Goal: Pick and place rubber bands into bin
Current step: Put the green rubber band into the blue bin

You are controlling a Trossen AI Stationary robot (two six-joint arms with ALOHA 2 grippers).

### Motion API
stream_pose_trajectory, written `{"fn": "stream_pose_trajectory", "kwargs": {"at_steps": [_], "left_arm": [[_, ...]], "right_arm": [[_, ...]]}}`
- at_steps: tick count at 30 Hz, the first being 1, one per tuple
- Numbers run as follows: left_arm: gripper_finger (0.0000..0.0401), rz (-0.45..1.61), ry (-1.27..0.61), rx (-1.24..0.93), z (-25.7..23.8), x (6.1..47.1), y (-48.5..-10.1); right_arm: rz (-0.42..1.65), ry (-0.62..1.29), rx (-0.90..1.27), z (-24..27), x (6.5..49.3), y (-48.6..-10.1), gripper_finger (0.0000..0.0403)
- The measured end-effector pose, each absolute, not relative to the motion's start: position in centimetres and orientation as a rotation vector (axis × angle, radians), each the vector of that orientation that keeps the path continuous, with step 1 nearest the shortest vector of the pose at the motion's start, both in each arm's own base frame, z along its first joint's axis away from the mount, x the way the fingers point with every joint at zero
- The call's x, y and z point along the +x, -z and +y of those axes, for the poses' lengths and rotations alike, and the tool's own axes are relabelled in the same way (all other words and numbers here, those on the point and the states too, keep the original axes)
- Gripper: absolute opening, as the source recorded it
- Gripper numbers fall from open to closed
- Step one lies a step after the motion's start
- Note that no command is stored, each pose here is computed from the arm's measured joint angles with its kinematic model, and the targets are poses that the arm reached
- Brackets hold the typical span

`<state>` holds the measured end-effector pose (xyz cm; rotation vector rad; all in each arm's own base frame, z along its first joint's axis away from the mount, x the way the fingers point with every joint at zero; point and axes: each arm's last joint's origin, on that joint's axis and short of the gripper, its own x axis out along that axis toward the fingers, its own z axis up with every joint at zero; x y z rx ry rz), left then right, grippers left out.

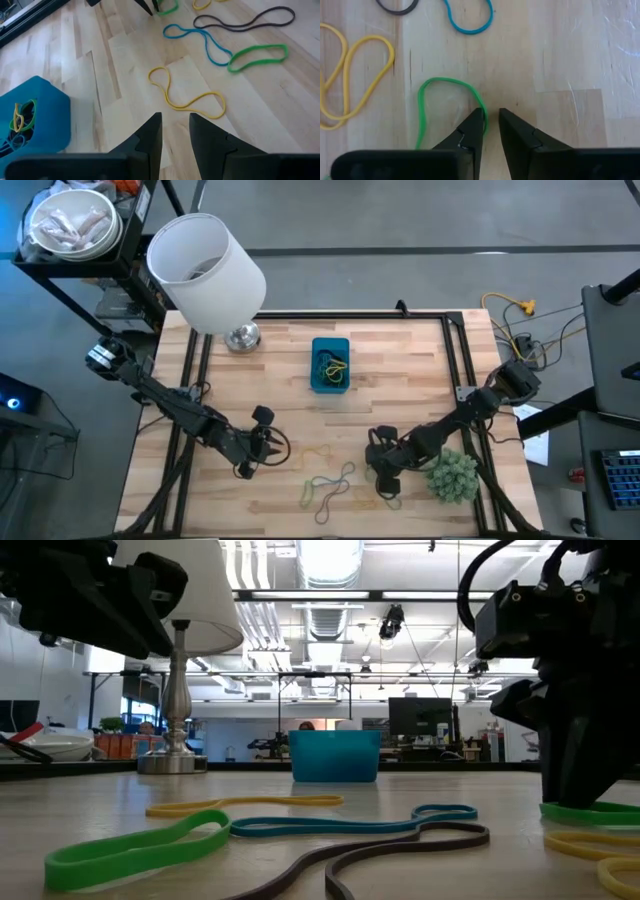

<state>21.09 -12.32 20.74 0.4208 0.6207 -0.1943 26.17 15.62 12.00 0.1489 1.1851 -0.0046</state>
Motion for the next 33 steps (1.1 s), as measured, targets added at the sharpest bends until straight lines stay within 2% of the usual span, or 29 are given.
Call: {"fn": "stream_pose_trajectory", "kwargs": {"at_steps": [9, 26, 33], "left_arm": [[0.0082, 0.621, 0.193, 0.42, -12.3, 21.1, -20.7], [0.0082, 0.621, 0.193, 0.42, -12.3, 21.1, -20.7], [0.0082, 0.622, 0.194, 0.42, -12.3, 21.1, -20.7]], "right_arm": [[1.175, -0.02, 0.123, 16.6, 25.6, -12.0, 0.0011], [1.03, -0.06, -0.138, 17.4, 27.4, -14.5, 0.0008], [0.946, -0.02, -0.326, 17.7, 28.4, -16.4, 0.0008]]}}
